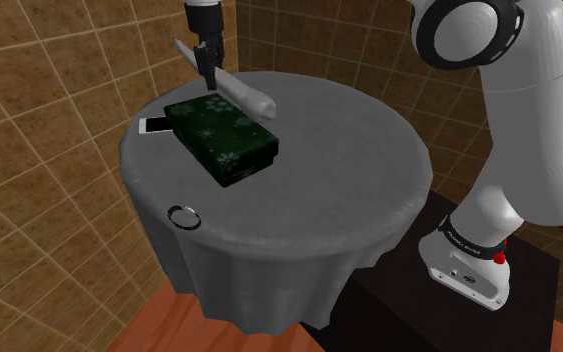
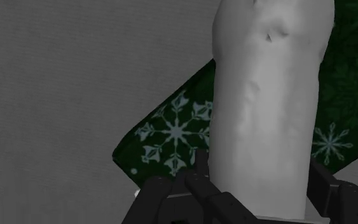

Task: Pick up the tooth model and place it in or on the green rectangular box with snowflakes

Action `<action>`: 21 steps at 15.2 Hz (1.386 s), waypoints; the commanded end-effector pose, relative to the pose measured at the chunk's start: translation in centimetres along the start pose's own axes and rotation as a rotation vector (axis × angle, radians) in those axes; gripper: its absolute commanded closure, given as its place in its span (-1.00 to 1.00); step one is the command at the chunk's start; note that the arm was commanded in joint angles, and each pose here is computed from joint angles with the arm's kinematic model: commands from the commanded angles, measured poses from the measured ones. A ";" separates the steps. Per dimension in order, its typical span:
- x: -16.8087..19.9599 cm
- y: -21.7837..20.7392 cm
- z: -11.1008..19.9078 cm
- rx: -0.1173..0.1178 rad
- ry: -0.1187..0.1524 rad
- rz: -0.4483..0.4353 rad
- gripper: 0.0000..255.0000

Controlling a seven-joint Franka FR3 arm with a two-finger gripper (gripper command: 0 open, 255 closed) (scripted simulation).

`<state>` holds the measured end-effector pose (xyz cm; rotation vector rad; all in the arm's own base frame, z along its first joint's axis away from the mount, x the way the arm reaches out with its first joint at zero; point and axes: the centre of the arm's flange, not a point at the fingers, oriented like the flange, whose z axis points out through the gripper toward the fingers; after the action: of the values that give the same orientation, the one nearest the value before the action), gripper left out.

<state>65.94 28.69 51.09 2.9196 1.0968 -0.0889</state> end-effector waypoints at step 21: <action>2.2 -3.0 6.4 0.000 0.001 0.001 1.00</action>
<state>65.34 32.16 44.50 2.9203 1.0963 -0.0878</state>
